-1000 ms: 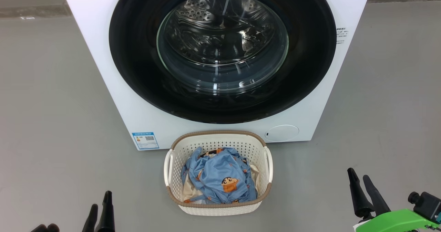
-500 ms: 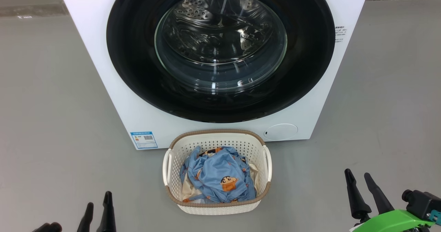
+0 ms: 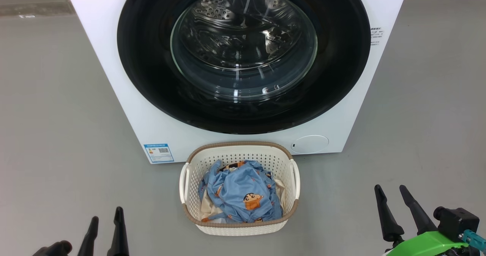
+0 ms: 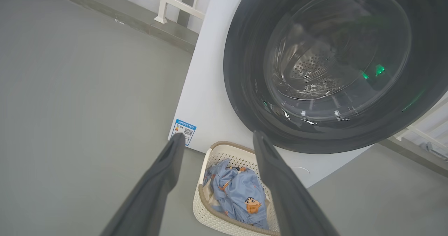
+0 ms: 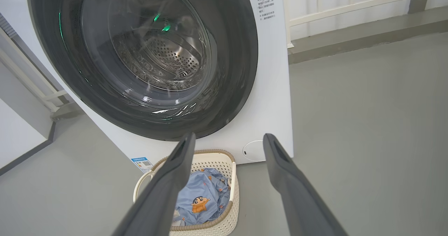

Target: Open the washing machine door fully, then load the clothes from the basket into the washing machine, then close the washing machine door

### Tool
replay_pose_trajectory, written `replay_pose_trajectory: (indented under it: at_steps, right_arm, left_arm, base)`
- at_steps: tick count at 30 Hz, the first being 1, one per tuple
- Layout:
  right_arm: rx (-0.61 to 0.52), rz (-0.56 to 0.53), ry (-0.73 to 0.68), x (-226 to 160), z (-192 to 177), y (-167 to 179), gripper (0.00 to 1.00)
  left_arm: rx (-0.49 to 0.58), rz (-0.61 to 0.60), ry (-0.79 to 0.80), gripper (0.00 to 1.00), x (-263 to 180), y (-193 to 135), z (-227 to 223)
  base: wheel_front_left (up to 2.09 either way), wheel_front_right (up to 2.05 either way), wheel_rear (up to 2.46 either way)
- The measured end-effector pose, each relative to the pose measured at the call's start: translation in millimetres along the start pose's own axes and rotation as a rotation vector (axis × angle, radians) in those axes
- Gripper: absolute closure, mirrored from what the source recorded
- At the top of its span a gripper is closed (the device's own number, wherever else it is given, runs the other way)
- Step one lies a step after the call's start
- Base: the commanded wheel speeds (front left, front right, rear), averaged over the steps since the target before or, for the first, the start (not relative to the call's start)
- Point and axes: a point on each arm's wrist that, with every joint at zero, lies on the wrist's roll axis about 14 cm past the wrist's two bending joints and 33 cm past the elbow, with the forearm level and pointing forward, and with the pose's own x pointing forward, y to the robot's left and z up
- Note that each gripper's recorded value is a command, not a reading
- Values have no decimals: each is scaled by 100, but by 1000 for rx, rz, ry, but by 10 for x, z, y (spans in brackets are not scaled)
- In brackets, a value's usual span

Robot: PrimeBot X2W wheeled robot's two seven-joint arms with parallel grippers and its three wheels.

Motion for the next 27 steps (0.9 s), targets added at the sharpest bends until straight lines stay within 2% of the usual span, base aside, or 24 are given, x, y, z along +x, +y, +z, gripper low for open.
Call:
replay_pose_trajectory:
  at_steps: [27]
  right_arm:
    - [-350,102,-67,25,127,198,0]
  left_arm:
    - [318,-85,-63,0,20,-145,118]
  base:
    - [0,0,0]
